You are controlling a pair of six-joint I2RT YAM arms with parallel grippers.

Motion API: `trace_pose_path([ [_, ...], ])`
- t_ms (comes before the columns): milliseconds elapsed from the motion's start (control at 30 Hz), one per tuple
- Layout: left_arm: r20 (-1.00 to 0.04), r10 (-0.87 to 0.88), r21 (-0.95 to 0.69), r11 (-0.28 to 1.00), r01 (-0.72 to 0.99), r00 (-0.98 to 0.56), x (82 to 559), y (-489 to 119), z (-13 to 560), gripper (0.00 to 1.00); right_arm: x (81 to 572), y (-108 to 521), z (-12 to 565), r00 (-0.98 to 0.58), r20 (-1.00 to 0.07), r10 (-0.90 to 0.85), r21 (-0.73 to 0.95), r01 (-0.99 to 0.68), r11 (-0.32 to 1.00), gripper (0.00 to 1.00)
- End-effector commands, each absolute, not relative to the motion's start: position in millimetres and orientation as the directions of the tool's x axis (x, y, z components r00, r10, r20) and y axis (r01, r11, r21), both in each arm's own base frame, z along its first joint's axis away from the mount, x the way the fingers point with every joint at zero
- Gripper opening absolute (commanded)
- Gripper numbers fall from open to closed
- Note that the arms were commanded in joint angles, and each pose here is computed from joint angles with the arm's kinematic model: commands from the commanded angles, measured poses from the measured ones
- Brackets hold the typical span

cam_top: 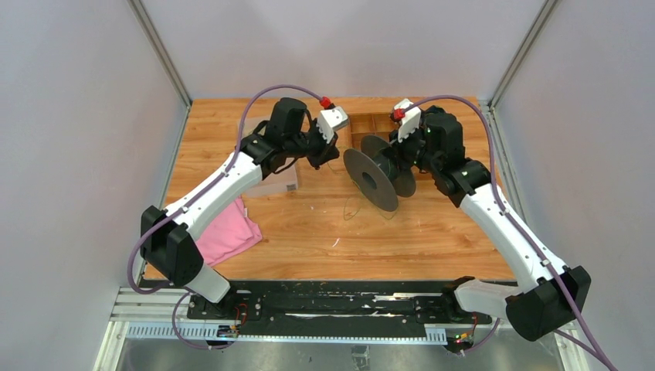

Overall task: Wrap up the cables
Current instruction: Wrap the cable around the cable reel.

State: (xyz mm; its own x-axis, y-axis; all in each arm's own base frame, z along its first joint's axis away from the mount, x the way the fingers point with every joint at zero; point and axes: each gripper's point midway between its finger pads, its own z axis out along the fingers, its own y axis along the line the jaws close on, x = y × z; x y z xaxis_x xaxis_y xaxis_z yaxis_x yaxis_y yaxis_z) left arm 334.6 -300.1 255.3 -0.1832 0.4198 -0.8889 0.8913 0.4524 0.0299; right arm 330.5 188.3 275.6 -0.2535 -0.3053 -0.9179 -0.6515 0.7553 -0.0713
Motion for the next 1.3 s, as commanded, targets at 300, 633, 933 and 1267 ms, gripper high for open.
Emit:
trace_pose_path([
  [300,-0.9,0.373,0.021,0.555,0.831,-0.227,373,-281,240,0.04,328,189,334,-0.222,-0.967,-0.127,0.059,-0.677,0.733,0.01],
  [633,-0.886,0.386,0.021,0.584,0.811,-0.255,384,-274,217,0.05,332,189,367,-0.239,-0.97,-0.047,0.129,-0.666,0.735,0.0],
  [933,-0.885,0.345,-0.043,0.61,0.792,-0.313,385,-273,205,0.09,336,179,384,-0.229,-0.973,-0.028,0.125,-0.627,0.769,0.0],
  [1267,-0.873,0.295,-0.151,0.593,0.791,-0.388,379,-283,187,0.13,338,177,409,-0.219,-0.976,0.019,0.153,-0.614,0.775,0.01],
])
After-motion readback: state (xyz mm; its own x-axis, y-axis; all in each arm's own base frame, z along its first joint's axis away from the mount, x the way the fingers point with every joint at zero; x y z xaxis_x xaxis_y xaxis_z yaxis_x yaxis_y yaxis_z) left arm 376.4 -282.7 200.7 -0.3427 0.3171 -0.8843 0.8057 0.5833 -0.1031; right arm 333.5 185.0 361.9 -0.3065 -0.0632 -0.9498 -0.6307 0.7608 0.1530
